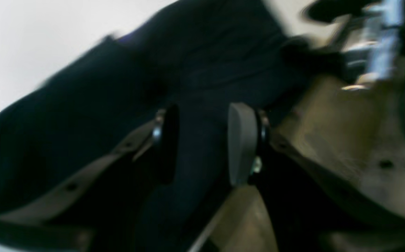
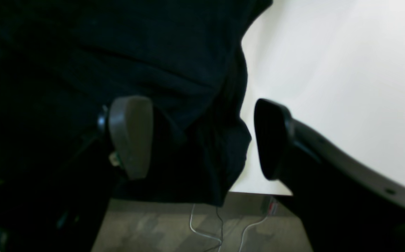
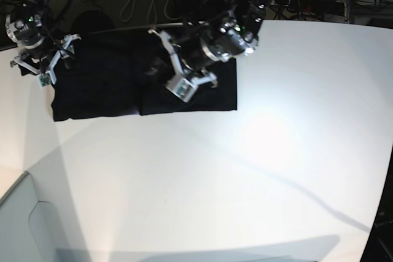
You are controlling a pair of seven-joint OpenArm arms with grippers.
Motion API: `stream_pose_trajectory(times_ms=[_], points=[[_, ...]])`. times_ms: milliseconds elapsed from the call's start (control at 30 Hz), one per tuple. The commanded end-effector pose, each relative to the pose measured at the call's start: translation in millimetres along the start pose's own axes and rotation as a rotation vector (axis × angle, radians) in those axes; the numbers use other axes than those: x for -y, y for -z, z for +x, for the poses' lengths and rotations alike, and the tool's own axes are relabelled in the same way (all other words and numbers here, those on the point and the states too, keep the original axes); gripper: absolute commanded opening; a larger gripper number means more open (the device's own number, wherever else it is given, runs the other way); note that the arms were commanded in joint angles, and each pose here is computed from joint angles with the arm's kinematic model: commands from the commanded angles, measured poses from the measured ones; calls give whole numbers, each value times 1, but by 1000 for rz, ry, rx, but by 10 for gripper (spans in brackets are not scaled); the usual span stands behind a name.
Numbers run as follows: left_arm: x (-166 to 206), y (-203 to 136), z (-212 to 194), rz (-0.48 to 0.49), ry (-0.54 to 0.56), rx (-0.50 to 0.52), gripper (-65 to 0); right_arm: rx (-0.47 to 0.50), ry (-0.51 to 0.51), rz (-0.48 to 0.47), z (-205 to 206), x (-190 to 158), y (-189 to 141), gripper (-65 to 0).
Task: Fold the T-shirt properly
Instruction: 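Fold the held strip end over toward the right gripper and release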
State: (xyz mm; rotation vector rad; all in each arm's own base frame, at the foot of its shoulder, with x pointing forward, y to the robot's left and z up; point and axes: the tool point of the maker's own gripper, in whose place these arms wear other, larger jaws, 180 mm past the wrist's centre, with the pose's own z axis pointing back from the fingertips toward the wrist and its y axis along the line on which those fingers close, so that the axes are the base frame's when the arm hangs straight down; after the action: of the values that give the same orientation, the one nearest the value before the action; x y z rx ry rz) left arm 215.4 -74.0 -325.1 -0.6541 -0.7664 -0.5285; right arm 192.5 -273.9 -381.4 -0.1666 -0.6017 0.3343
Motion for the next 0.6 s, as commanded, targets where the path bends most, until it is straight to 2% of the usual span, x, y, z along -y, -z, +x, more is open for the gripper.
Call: stream_pose_trajectory(times_ms=[0, 167, 300, 433, 567], points=[[2, -5, 13, -7, -10, 59, -421, 38, -33, -5, 12, 5, -4, -216], [-16, -18, 12, 56, -47, 76, -421, 49, -32, -5, 14, 5, -5, -211], [-34, -25, 9, 110, -67, 77, -421, 102, -62, -35, 34, 7, -18, -209], [-87, -53, 14, 268, -134, 131, -421, 195, -112, -31, 67, -12, -34, -208], [-142, -98, 14, 458, -204, 193, -420, 217, -175, 97, 76, -61, -30, -209]])
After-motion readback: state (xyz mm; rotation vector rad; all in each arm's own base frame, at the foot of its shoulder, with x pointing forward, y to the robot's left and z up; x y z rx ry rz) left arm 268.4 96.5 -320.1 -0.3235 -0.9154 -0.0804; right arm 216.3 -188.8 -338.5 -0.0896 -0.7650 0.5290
